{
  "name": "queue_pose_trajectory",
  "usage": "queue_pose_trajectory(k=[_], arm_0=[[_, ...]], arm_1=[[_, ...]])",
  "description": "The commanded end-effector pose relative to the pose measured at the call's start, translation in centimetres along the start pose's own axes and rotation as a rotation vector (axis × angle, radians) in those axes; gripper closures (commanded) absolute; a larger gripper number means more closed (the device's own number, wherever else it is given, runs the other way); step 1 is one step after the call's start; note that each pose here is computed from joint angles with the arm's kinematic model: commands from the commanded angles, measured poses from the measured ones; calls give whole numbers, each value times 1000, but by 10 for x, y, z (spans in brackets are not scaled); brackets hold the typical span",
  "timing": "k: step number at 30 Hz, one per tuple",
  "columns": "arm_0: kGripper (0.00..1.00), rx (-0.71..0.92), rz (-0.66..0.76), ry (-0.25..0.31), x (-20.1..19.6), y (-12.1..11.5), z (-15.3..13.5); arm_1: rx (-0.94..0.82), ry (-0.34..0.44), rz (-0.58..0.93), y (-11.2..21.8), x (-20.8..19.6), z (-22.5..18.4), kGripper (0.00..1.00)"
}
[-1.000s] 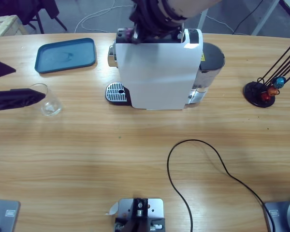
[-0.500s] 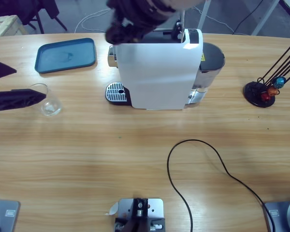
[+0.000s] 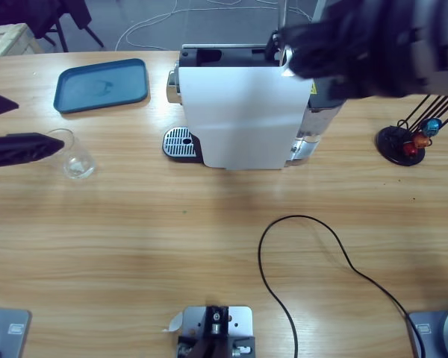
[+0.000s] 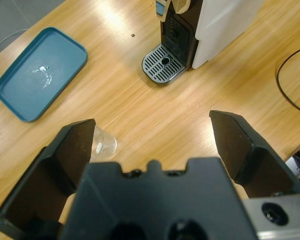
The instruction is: Pour coffee
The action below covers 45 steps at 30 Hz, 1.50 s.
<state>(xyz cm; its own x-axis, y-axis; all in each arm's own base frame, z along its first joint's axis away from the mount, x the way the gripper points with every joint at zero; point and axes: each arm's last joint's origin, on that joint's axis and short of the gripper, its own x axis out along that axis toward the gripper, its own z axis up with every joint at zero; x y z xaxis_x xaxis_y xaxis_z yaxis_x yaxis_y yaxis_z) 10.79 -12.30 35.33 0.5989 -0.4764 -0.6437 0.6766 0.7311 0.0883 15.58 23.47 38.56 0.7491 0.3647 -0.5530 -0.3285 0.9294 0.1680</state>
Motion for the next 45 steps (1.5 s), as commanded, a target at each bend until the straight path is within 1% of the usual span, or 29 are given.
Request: queue_pose_trajectory(k=[1,2,4,8,12,16,18,21,24,28,32,35,39,41,45], arm_0=[[0,-27,-16,-51,-12,2,2],[0,-28,-17,-54,-14,2,2],[0,-28,-17,-54,-15,2,1],[4,-25,-13,-38,-13,2,0],[4,-24,-10,-30,-11,2,1],[4,-23,-7,-20,-8,2,1],[4,-24,-5,-19,-7,2,1],[4,-101,-2,-17,-6,2,2],[4,-129,-2,-12,-5,2,2],[4,-130,-3,-15,-5,2,2],[4,-129,-4,-18,-6,2,4],[4,-130,-5,-25,-8,3,4],[4,-128,-4,-14,-8,2,3],[4,-128,-4,-13,-8,2,2],[4,-126,-3,-2,-6,2,0]], arm_1=[[358,-258,-119,-46,-15,36,1000],[429,-296,-109,-52,-11,45,1000],[485,-319,-69,-54,2,59,1000],[510,-278,-35,-45,34,58,1000],[514,-243,17,-41,50,58,1000],[502,-213,113,-34,59,59,1000],[491,-209,136,-32,61,60,1000],[474,-207,170,-25,62,62,1000],[455,-198,194,-15,62,61,1000],[391,-138,226,12,75,44,1000],[337,-77,259,24,103,31,1000],[291,-7,233,27,130,11,1000],[248,58,230,31,157,-9,1000],[234,80,225,34,169,-15,1000],[206,105,229,37,180,-22,1000]])
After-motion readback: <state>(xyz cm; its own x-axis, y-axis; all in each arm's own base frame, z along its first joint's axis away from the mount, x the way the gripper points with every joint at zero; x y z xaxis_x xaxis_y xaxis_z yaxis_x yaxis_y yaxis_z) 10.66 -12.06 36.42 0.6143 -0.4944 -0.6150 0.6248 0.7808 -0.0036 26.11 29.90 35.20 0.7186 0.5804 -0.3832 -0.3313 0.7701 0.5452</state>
